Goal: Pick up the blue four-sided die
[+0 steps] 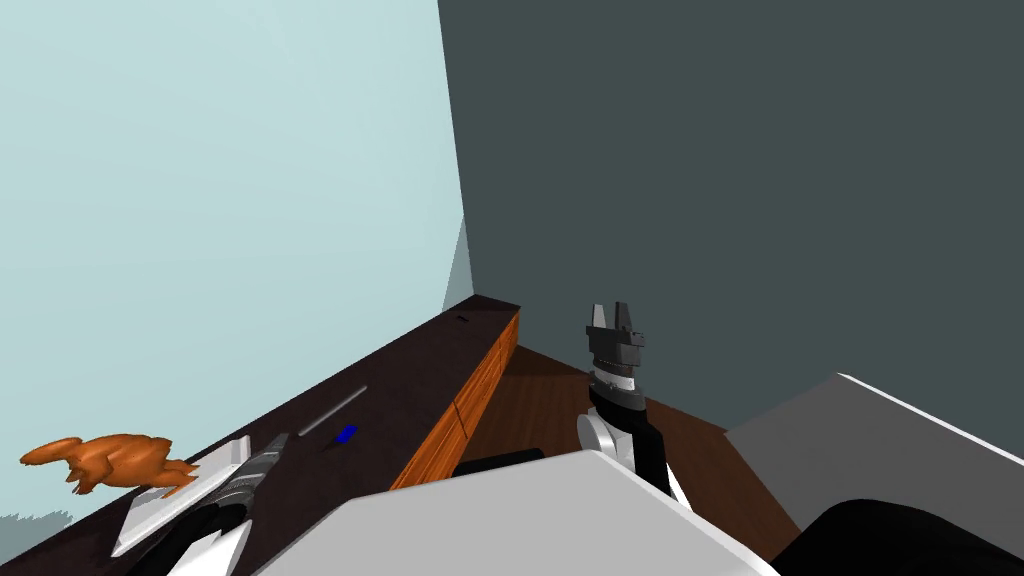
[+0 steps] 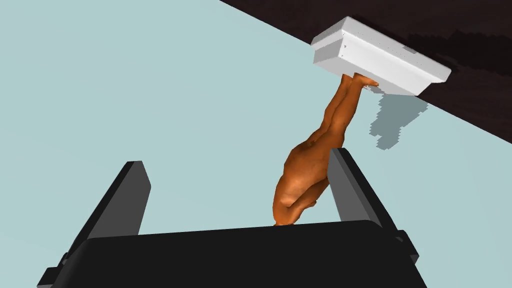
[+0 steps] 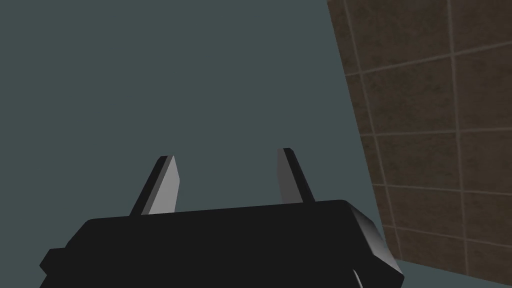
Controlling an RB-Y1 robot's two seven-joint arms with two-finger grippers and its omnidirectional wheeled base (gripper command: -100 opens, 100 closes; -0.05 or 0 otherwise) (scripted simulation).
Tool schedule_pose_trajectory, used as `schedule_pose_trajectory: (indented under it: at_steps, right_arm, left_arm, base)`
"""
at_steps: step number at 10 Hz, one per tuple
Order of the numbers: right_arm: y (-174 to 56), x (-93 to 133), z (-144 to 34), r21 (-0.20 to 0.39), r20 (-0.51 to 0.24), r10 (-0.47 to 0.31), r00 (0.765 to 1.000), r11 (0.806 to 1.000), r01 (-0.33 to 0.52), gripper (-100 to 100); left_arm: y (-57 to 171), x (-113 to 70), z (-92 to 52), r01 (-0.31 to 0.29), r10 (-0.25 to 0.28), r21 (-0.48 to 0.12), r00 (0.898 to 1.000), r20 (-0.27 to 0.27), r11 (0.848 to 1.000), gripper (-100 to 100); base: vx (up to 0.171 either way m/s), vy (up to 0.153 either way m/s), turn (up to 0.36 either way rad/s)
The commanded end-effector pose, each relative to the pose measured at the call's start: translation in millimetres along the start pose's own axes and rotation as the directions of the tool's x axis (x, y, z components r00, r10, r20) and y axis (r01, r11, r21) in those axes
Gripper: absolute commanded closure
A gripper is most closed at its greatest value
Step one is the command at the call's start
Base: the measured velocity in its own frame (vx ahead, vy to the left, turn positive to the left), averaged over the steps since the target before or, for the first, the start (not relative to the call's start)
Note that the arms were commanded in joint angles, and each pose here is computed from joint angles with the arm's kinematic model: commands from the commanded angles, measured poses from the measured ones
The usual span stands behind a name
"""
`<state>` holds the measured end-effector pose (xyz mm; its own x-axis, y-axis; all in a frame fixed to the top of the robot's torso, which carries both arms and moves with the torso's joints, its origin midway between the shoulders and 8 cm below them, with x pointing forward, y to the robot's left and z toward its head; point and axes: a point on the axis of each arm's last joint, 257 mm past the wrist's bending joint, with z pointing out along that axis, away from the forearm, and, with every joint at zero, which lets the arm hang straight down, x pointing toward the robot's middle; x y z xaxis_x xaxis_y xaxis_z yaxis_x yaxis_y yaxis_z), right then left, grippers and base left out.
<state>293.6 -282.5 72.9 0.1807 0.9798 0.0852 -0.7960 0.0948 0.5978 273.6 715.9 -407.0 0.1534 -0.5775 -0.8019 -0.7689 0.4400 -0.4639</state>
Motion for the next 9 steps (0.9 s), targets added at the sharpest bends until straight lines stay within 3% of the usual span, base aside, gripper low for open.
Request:
schedule_pose_trajectory:
  at_steps: [1, 4, 8, 9]
  right_arm:
    - [0.0, 0.0, 0.0, 0.000, 0.000, 0.000, 1.000, 1.000, 0.000, 0]
    - [0.0, 0.0, 0.0, 0.000, 0.000, 0.000, 1.000, 1.000, 0.000, 0]
    - [0.0, 0.0, 0.0, 0.000, 0.000, 0.000, 1.000, 1.000, 0.000, 0]
    - [0.0, -0.1, 0.0, 0.000, 0.000, 0.000, 1.000, 1.000, 0.000, 0]
  left_arm:
    - [15.9, 18.3, -2.1, -0.022, 0.021, -0.047, 0.999, -0.031, 0.999, -100]
    - [26.7, 32.8, -4.7, -0.040, 0.036, -0.074, 0.998, -0.055, 0.996, -100]
    - [51.7, 89.4, -19.3, -0.089, 0.068, -0.140, 0.987, -0.149, 0.986, -100]
    - [51.7, 89.4, -19.3, -0.089, 0.068, -0.140, 0.987, -0.149, 0.986, -100]
  base:
    - [-0.020, 0.051, -0.407]
    - [-0.008, 0.039, -0.118]
    - [-0.024, 0.057, -0.257]
    - [-0.019, 0.046, -0.047]
